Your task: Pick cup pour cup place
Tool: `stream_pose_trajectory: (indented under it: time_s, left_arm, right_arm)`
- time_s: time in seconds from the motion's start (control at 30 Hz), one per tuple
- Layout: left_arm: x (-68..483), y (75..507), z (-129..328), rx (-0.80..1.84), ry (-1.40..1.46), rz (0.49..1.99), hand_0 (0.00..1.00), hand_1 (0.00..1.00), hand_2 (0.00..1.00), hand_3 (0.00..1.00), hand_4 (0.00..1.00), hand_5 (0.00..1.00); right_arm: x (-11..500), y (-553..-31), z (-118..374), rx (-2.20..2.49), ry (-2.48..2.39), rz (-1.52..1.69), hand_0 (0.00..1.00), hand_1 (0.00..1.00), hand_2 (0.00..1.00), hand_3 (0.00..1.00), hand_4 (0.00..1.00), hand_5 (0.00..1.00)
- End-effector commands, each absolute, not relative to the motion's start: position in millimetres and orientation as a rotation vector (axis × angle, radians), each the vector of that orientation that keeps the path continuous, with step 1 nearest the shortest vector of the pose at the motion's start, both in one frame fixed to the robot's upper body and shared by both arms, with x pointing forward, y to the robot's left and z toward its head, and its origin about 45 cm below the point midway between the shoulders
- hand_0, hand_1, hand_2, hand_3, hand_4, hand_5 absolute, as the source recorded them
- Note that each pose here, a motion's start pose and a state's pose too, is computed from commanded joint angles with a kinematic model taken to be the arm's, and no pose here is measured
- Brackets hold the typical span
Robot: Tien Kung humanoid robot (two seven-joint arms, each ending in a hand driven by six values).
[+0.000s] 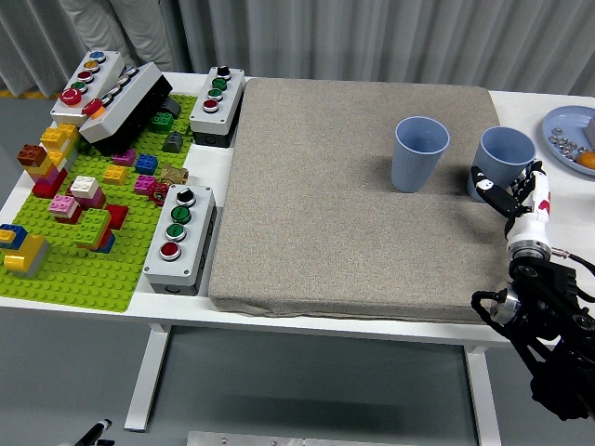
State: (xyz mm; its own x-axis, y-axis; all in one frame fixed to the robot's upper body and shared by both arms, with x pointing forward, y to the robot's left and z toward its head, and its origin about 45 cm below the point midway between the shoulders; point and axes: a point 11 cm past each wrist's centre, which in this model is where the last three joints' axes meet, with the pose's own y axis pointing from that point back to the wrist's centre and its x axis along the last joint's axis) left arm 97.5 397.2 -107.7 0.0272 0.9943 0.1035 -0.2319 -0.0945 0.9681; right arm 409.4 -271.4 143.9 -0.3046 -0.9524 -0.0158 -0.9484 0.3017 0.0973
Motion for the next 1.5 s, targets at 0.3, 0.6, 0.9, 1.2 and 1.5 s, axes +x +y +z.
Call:
stream_pose_trajectory:
  time_s: [0.3,0.6,0.9,1.2,1.5]
  left_arm:
    - [100.4,397.2,-107.0,1.124,0.951,1.351,0.839,0.798,0.881,0.792,0.634,0.987]
    - [103.2,397.2,-106.4,1.123,0.944,1.35,0.839,0.798,0.881,0.792,0.635,0.987]
    - [105.3,396.7,-106.1,1.123,0.94,1.348,0.839,0.799,0.881,0.792,0.634,0.985]
    - [107.2,396.3,-105.8,1.123,0.937,1.347,0.839,0.799,0.881,0.792,0.635,0.987]
    - [106.3,396.6,-105.9,1.126,0.938,1.346,0.84,0.799,0.881,0.792,0.635,0.986]
  right_arm:
    - [411.0,-272.7,142.3,1.815,-2.498,-0.138,0.934,0.889,0.998,0.956,0.83,0.192]
    - [413.9,-273.5,142.1,1.809,-2.502,-0.145,0.934,0.889,0.998,0.955,0.829,0.193]
    - [418.8,-271.7,144.1,1.815,-2.498,-0.143,0.933,0.888,0.998,0.952,0.825,0.191]
    - [422.9,-270.9,145.3,1.814,-2.496,-0.148,0.932,0.887,0.998,0.95,0.823,0.192]
    - [423.2,-269.3,145.3,1.818,-2.497,-0.148,0.911,0.843,0.918,0.87,0.814,0.181]
